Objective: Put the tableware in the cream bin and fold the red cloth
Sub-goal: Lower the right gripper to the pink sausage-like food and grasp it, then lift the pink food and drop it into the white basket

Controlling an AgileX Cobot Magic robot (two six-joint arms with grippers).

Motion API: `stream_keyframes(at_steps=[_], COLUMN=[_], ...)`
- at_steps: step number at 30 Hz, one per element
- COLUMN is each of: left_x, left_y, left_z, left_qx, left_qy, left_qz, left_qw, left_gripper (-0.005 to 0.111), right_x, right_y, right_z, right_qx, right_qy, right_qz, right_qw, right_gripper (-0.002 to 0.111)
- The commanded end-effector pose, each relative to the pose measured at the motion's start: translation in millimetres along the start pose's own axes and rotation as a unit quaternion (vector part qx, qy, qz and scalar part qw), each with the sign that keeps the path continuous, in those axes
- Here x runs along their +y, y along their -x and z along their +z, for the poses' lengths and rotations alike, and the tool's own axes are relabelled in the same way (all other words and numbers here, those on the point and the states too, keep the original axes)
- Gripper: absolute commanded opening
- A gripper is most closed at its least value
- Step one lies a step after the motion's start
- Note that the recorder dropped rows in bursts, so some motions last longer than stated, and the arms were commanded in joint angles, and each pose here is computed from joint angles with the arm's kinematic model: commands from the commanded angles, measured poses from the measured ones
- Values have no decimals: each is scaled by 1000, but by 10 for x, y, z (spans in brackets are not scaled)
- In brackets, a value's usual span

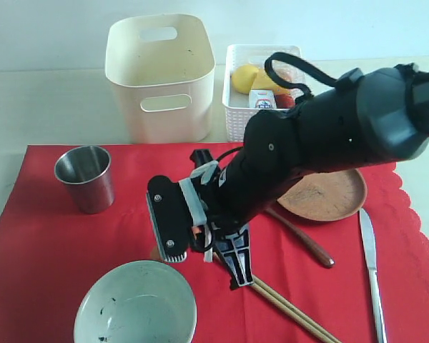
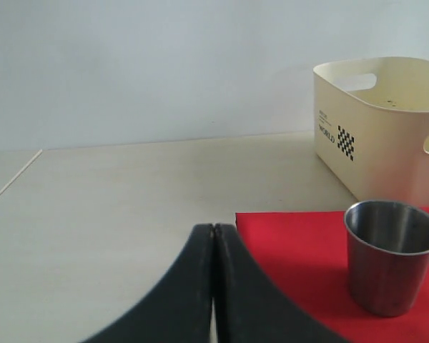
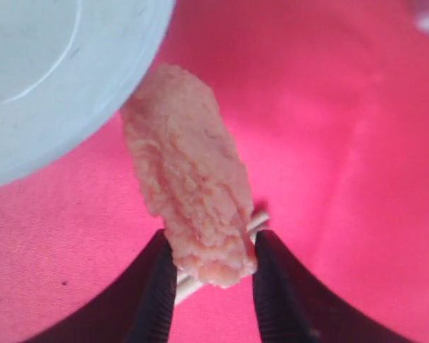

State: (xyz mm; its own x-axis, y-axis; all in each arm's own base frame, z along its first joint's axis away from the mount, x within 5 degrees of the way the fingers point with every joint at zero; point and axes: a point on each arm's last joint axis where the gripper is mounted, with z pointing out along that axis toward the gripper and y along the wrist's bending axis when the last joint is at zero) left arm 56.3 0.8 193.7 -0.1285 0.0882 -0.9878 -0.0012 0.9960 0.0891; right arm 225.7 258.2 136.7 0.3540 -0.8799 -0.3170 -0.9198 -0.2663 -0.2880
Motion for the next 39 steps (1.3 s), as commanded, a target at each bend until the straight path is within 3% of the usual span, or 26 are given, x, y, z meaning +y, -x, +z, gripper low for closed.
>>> stream_keyframes(at_steps=[1, 6, 11, 14, 18, 22, 27, 33, 36, 39], left_x=[2, 2, 2, 2, 2, 2, 2, 2, 2, 2], left_y=[11, 11, 11, 11, 11, 11, 11, 11, 11, 11], left_z=[-5, -5, -5, -5, -5, -5, -5, -5, -5, -5], left_qx=[-7, -7, -7, -7, -7, -7, -7, -7, -7, -7], left_qy=[1, 1, 1, 1, 1, 1, 1, 1, 1, 1], left_qz=[-1, -1, -1, -1, -1, -1, -1, -1, -1, -1], left_qw=[1000, 1000, 1000, 1000, 1000, 1000, 1000, 1000, 1000, 1000], left_gripper=[0, 0, 0, 0, 0, 0, 0, 0, 0, 0], right_x=[-110, -267, -549, -765, -964, -1082, -1226, -1368, -1395, -1398], right_y=[67, -31, -374, -641, -980, -1199, -1287, -1409, -1426, -1437], right_z=[-269, -562, -864, -994, -1087, -987, -651, -350, -304, -288], right_qx=[-20, -34, -49, -83, -147, -170, -154, -147, -147, -147], right_qy=[-47, -103, -198, -285, -364, -414, -401, -391, -391, -395], right_qz=[15, 81, 211, 344, 509, 551, 562, 613, 620, 619], right_qw=[999, 991, 956, 891, 766, 705, 707, 671, 664, 663], right_gripper=[0, 0, 0, 0, 0, 0, 0, 1, 10, 27])
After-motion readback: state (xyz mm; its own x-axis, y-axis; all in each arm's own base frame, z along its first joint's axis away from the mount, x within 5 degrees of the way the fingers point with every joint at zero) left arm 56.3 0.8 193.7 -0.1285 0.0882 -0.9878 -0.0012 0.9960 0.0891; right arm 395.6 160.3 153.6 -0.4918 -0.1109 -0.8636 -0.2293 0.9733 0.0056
